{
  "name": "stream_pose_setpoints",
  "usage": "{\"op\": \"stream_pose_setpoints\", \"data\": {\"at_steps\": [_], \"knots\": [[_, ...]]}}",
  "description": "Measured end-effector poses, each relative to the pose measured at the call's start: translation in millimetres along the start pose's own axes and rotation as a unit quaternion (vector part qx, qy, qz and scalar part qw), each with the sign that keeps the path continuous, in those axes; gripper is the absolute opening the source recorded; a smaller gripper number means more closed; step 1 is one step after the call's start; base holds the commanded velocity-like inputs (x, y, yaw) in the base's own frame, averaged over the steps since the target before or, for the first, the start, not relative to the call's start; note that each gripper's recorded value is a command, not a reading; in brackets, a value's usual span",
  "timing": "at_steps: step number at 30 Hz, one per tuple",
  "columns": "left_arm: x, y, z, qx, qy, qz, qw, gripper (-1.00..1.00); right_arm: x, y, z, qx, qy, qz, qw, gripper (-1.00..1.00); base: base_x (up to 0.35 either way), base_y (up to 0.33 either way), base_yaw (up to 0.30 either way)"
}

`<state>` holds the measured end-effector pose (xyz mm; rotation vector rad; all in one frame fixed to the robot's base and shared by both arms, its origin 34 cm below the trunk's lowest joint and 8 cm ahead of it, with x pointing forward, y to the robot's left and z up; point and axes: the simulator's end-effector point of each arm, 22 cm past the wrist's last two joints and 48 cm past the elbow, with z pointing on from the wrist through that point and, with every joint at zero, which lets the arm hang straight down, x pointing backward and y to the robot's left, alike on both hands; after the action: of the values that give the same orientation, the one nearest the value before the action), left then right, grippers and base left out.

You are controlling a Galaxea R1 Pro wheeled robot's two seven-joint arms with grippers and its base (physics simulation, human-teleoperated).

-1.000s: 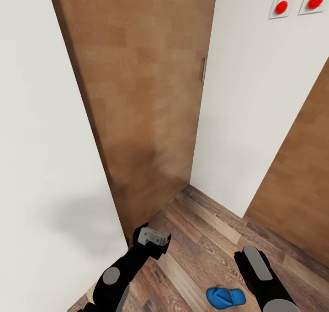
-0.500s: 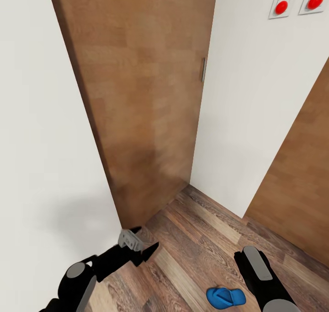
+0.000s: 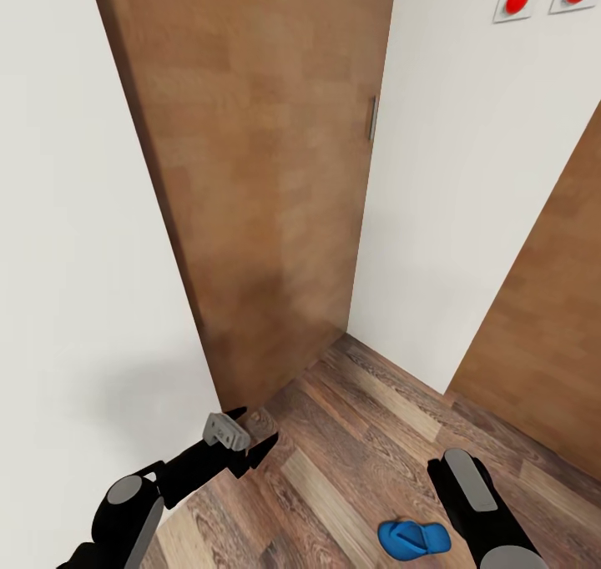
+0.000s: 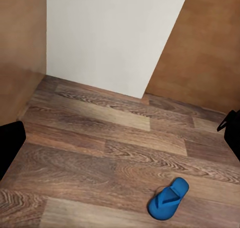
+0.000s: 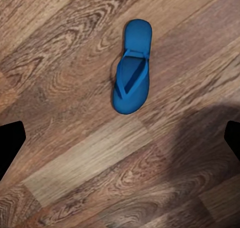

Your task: In the bedroom, move the book from the bed onto either nightstand, and place the two sandals side by side next to the bed.

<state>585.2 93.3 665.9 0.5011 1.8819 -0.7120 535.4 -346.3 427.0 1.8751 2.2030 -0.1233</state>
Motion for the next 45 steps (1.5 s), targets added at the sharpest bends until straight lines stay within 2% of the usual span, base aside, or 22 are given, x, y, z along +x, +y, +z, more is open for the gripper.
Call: {"op": "stream_pose_setpoints", "data": {"at_steps": [8, 21, 45], "knots": [[17, 2, 3.3, 0.000, 0.000, 0.000, 1.0000, 1.00, 4, -5, 15.9, 0.000, 0.000, 0.000, 1.0000, 1.00, 0.000, 0.000, 0.000], [17, 2, 3.5, 0.000, 0.000, 0.000, 1.0000, 1.00, 4, -5, 16.0, 0.000, 0.000, 0.000, 1.0000, 1.00, 0.000, 0.000, 0.000], [69, 8, 12.1, 0.000, 0.000, 0.000, 1.0000, 1.00, 19, -20, 64.1, 0.000, 0.000, 0.000, 1.0000, 1.00, 0.000, 0.000, 0.000]]}}
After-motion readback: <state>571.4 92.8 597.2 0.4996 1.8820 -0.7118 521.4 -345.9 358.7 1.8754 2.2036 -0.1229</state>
